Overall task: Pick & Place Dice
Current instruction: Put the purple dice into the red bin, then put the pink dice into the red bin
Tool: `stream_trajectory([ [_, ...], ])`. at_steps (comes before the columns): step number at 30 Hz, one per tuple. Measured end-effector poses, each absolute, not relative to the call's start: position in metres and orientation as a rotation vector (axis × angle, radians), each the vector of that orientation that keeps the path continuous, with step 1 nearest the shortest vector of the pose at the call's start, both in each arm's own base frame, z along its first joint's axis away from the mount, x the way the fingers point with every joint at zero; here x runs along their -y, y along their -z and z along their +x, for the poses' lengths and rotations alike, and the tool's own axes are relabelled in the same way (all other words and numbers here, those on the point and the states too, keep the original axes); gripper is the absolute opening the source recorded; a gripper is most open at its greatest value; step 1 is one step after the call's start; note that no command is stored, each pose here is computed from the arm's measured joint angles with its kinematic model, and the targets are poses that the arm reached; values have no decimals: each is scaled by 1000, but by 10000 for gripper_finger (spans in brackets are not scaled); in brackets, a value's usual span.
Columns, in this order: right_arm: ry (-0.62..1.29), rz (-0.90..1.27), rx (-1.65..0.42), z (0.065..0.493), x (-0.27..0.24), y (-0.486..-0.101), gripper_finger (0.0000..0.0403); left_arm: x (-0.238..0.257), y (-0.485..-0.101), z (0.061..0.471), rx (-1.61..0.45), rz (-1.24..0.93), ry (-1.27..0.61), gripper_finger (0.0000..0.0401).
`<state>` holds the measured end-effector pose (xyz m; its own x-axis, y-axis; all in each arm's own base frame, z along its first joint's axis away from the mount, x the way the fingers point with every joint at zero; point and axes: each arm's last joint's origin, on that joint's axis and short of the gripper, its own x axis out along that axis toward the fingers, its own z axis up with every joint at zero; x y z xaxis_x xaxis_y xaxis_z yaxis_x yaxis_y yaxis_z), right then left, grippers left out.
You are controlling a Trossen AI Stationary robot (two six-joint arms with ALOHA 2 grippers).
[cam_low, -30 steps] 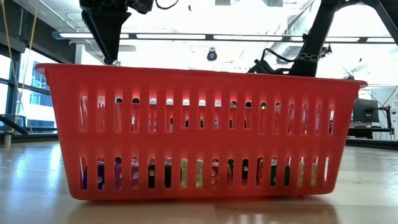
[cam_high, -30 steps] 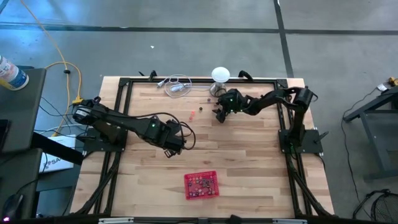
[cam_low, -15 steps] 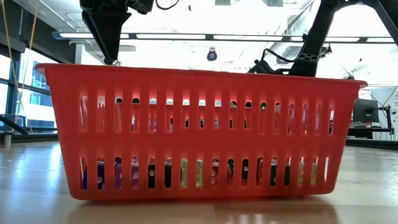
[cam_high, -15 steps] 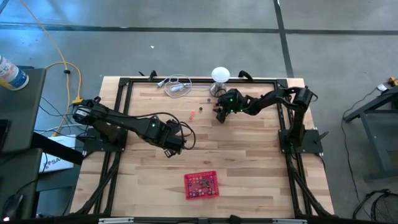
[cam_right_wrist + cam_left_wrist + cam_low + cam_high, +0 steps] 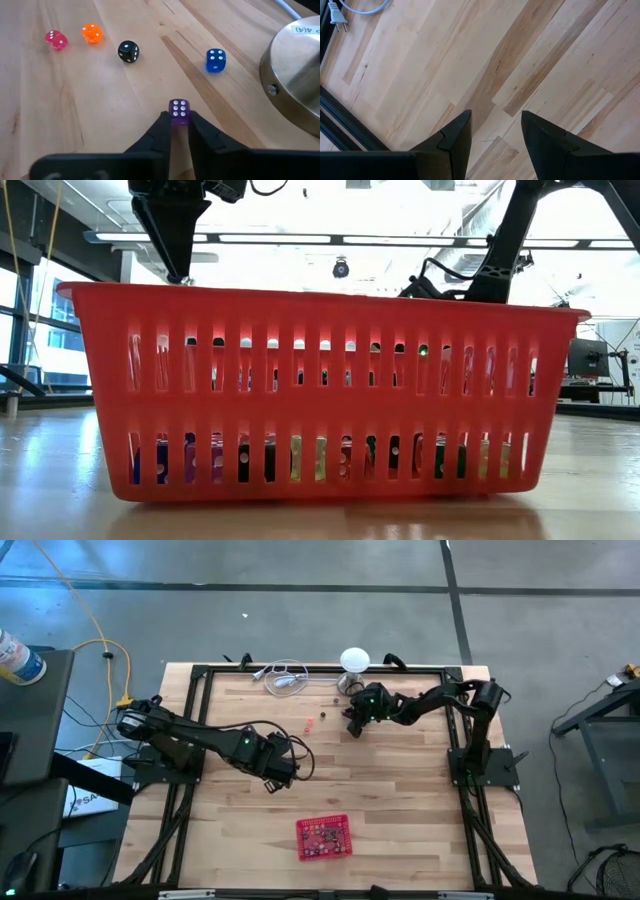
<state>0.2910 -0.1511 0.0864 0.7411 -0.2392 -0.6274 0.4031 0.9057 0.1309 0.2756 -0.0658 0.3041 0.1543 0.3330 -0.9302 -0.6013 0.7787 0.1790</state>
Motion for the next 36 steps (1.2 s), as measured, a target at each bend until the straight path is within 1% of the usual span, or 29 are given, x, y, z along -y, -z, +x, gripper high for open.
stream_trajectory([
  [3,358,267,-647,291,151,-86,45,66,-304,276,-1248,-257,-680,163],
  [5,359,267,-647,291,151,-86,48,66,-304,276,-1248,-256,-680,163],
  [12,363,281,-640,291,151,-89,26,65,-304,274,-1261,-248,-685,163],
  [17,344,277,-622,292,145,-99,23,65,-304,273,-1273,-240,-690,163],
  [21,322,249,-563,295,138,-119,23,65,-304,272,-1282,-235,-693,163],
  [26,260,213,-516,297,116,-150,11,63,-306,272,-1270,-233,-678,163],
  [30,192,160,-485,293,90,-180,1,62,-306,278,-1232,-243,-646,163],
  [36,187,106,-439,279,57,-219,0,64,-307,282,-1190,-273,-632,163],
])
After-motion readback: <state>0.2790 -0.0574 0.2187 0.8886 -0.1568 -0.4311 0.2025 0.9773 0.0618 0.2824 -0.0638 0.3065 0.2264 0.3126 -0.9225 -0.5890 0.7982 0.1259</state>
